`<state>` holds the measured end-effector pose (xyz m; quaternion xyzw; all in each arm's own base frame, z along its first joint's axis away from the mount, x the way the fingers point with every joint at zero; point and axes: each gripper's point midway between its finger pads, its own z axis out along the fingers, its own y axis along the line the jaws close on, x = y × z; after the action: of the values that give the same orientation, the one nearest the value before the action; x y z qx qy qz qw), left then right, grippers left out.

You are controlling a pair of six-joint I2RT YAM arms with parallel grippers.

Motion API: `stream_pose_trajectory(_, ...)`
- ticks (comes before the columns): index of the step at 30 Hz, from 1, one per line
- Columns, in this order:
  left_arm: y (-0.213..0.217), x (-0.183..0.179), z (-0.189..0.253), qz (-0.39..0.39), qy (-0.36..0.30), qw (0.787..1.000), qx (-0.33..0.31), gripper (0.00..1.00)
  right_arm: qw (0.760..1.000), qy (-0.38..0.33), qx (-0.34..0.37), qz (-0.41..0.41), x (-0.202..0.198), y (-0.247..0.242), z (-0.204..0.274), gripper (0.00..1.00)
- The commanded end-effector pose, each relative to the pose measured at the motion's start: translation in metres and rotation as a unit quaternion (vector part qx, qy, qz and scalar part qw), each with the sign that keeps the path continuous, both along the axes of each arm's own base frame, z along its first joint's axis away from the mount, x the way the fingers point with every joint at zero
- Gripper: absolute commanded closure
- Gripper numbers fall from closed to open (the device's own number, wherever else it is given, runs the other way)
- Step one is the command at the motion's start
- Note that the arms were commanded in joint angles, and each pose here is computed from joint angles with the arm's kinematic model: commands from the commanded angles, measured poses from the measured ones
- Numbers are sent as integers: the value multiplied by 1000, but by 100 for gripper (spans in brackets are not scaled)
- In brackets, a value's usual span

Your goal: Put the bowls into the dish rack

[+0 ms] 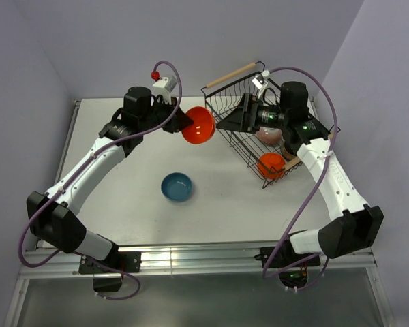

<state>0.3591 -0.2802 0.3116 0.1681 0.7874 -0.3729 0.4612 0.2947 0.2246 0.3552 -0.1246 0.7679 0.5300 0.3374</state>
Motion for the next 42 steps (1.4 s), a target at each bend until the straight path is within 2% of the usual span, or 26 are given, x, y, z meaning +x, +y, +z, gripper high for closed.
stream_pose_trajectory(1,-6,-7,30,-23,-37,999,-32,100,1000,18,6,-5,11,12,-11,0)
stream_pose_trajectory(12,-11,-15,28,-43,-26,998,-47,100,999,38,12,19,15,30,-19,0)
stream_pose_trajectory(24,-19,-17,24,-55,0,996,-72,100,994,74,41,62,0,41,-25,6)
stream_pose_trajectory(27,-21,-18,24,-60,3,995,-76,100,994,77,46,66,-1,42,-24,9)
stream_pose_trajectory(30,-22,-18,23,-62,6,995,-77,100,992,82,55,73,-1,44,-21,20)
stream_pose_trajectory(34,-21,-18,23,-61,7,995,-77,100,990,95,62,80,-2,45,-23,26)
stream_pose_trajectory(42,-22,-18,19,-60,9,995,-75,100,990,100,59,81,-3,47,-26,30)
